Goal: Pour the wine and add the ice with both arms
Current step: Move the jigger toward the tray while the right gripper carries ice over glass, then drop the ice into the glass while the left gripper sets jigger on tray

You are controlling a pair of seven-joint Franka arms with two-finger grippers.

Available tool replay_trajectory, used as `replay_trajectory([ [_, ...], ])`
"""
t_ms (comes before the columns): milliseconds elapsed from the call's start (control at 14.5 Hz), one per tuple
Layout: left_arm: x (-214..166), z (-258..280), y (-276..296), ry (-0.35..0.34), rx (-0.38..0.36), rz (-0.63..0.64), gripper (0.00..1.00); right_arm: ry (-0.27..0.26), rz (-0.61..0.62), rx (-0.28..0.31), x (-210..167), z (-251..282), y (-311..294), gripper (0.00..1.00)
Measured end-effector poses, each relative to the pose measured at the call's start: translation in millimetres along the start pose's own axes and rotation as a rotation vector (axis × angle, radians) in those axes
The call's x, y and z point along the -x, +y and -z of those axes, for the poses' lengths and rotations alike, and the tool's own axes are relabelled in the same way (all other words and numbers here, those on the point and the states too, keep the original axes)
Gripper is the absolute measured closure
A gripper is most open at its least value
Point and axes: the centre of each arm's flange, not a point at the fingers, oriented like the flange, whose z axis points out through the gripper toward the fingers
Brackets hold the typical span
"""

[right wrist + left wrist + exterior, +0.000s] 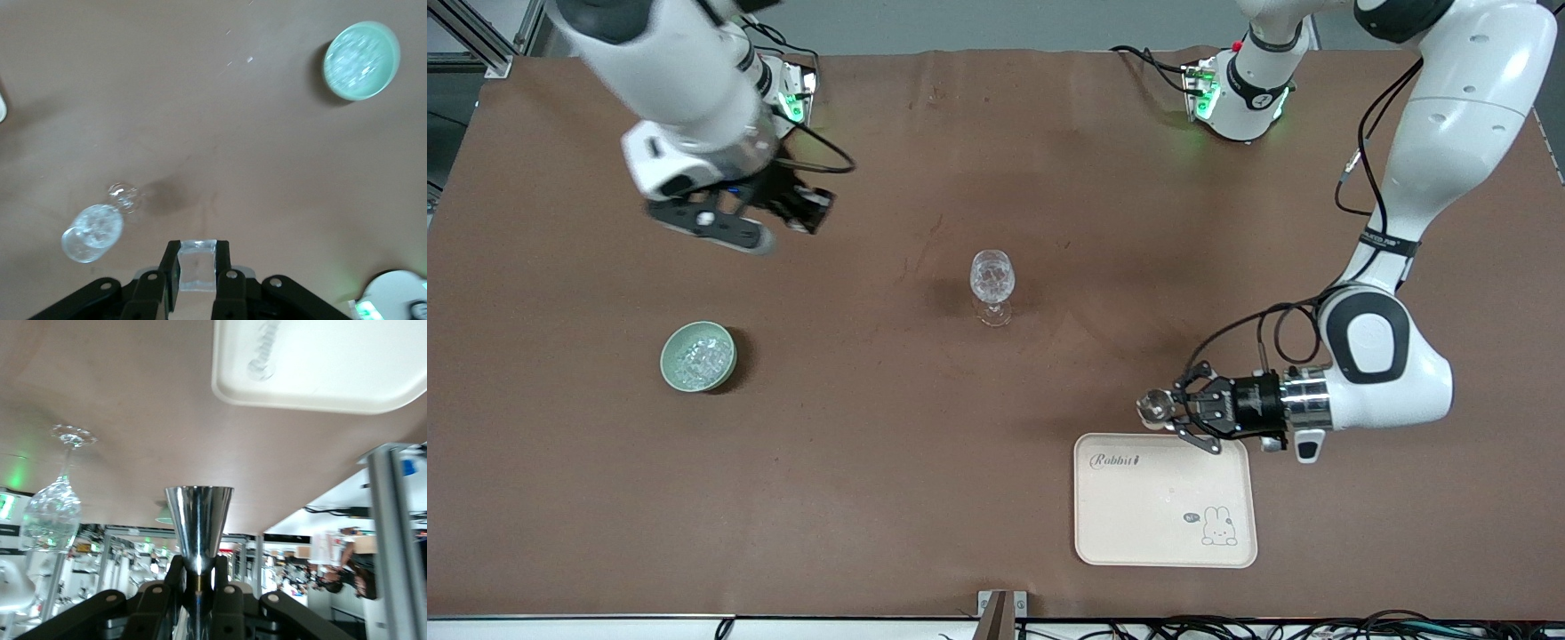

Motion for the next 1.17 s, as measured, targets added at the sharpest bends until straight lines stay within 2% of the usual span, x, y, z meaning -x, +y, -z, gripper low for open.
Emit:
replay_trajectory([
  [483,-91.7,29.7,31.1,-0.108,0.131,-0.001,0.79,-0.003,-0.142,-0.007,67.9,-91.3,-110.4,0.75],
  [690,-136.1,33.7,36.8,-0.155,0.201,-0.010,0.79,-0.006,-0.159,-0.011,79.4,-129.5,-137.1,0.75],
  [966,-169.0,29.7,43.0,-0.146,0.278,0.030,0.79,-0.008,-0.171,-0.016,78.4,-154.7,-149.4,0.75],
  [1172,-182.6,25.6,46.7,-0.143,0.295,0.038,0.79,-0.011,-0.185,-0.010,88.6,-166.2,-157.8,0.75],
])
